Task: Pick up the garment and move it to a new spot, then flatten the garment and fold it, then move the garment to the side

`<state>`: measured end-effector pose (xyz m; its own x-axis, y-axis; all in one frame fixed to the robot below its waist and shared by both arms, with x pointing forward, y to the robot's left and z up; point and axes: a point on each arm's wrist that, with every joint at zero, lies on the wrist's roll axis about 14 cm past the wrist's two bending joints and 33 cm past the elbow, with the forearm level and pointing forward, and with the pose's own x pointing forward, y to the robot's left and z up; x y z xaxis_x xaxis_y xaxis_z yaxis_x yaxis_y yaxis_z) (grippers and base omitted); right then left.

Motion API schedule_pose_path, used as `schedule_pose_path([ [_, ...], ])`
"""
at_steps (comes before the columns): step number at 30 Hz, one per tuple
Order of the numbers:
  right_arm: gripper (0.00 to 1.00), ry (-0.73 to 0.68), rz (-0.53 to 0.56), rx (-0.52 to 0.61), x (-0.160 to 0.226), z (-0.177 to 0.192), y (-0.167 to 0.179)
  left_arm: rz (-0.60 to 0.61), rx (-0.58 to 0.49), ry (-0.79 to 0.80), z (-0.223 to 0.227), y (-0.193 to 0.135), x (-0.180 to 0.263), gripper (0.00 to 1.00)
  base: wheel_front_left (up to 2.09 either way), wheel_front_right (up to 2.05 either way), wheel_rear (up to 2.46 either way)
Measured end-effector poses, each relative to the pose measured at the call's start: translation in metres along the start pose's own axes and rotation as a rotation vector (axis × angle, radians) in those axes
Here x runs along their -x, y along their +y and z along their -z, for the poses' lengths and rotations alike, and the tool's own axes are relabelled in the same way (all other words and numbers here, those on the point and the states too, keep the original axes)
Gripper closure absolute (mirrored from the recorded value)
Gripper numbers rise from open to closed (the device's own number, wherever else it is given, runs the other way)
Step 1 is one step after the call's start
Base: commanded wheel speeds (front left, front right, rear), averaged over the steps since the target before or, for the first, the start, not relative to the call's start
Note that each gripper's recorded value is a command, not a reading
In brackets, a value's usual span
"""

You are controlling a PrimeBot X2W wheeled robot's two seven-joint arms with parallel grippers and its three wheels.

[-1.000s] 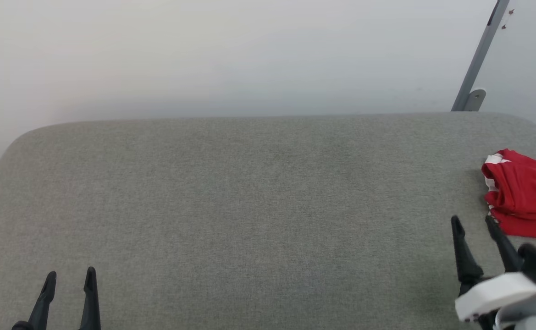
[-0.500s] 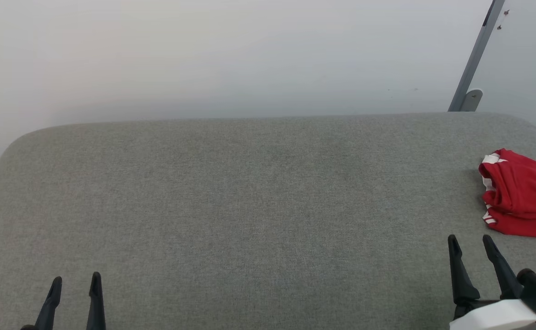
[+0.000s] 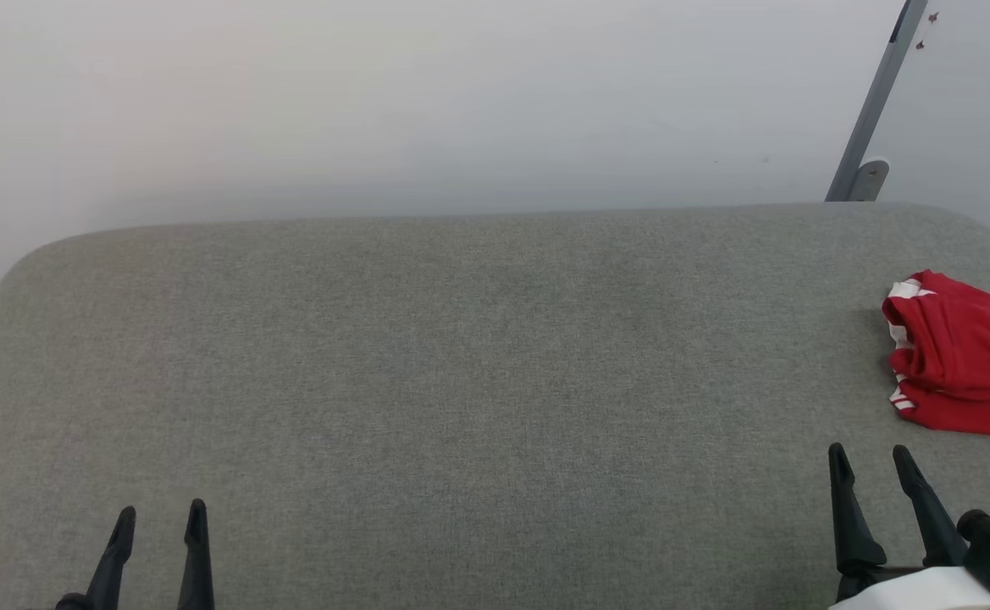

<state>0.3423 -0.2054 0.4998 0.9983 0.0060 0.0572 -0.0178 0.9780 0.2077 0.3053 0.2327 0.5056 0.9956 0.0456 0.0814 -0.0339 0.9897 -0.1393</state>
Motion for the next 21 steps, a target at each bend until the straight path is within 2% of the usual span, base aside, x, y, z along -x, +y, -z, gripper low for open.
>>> schedule_pose_path([
  [21,0.00,0.010,0.014,-0.013,0.003,0.004,0.001,0.031,0.018,0.002,0.002,-0.012,-0.010,0.00,0.00,0.00,0.00],
])
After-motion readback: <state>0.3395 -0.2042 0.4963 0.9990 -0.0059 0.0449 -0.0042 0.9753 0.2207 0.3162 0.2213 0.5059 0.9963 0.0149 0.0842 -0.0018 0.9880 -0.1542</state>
